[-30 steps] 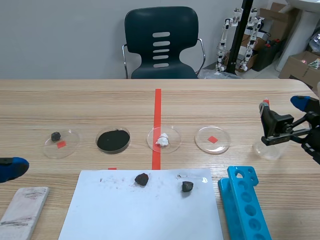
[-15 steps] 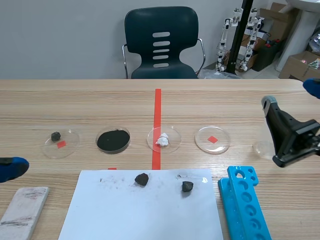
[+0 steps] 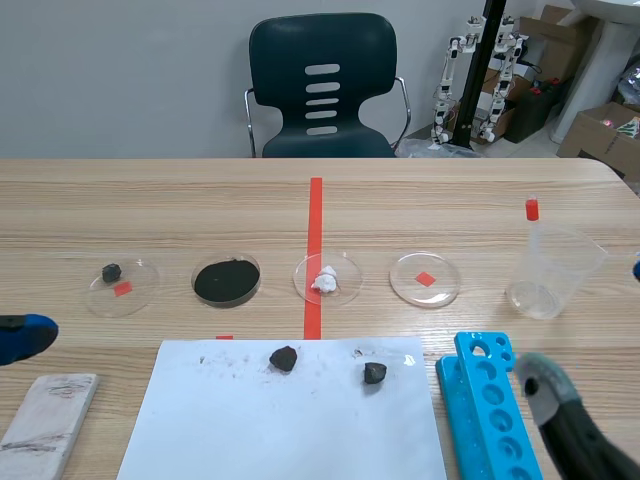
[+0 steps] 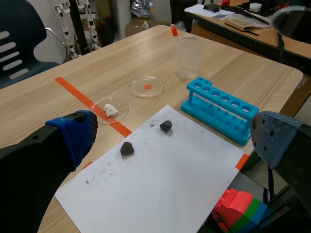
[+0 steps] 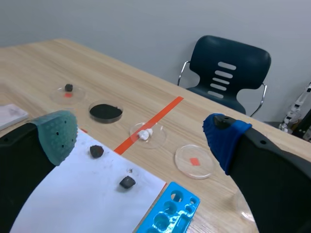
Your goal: Return to the home posture
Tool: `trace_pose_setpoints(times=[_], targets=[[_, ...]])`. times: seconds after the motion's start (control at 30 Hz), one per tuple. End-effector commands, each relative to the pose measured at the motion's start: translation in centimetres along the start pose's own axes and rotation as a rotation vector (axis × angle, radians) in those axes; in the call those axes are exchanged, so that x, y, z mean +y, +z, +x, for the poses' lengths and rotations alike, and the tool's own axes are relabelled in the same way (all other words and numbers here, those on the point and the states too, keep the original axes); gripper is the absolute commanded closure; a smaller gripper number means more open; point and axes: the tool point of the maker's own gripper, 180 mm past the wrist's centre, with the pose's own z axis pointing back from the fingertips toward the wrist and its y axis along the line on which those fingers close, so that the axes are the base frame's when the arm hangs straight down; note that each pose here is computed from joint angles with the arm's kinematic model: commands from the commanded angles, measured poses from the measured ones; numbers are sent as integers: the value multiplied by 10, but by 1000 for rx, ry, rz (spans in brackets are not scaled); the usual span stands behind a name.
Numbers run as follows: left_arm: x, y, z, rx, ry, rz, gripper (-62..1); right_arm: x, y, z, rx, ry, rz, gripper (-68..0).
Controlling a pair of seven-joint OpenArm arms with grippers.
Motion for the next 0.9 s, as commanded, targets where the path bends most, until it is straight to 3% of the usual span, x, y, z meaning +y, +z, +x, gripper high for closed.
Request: trace_pose_setpoints(times=[0.0, 0.13, 0.87], targets=[[3, -1, 7, -30, -4, 9, -623, -5, -2, 4, -25, 9, -9, -579], [3, -1, 7, -29, -4, 9, -623, -2, -1, 3, -16, 19, 6, -679], [3, -1, 7, -29, -4, 9, -623, 1, -1, -2, 9, 31, 19, -679]])
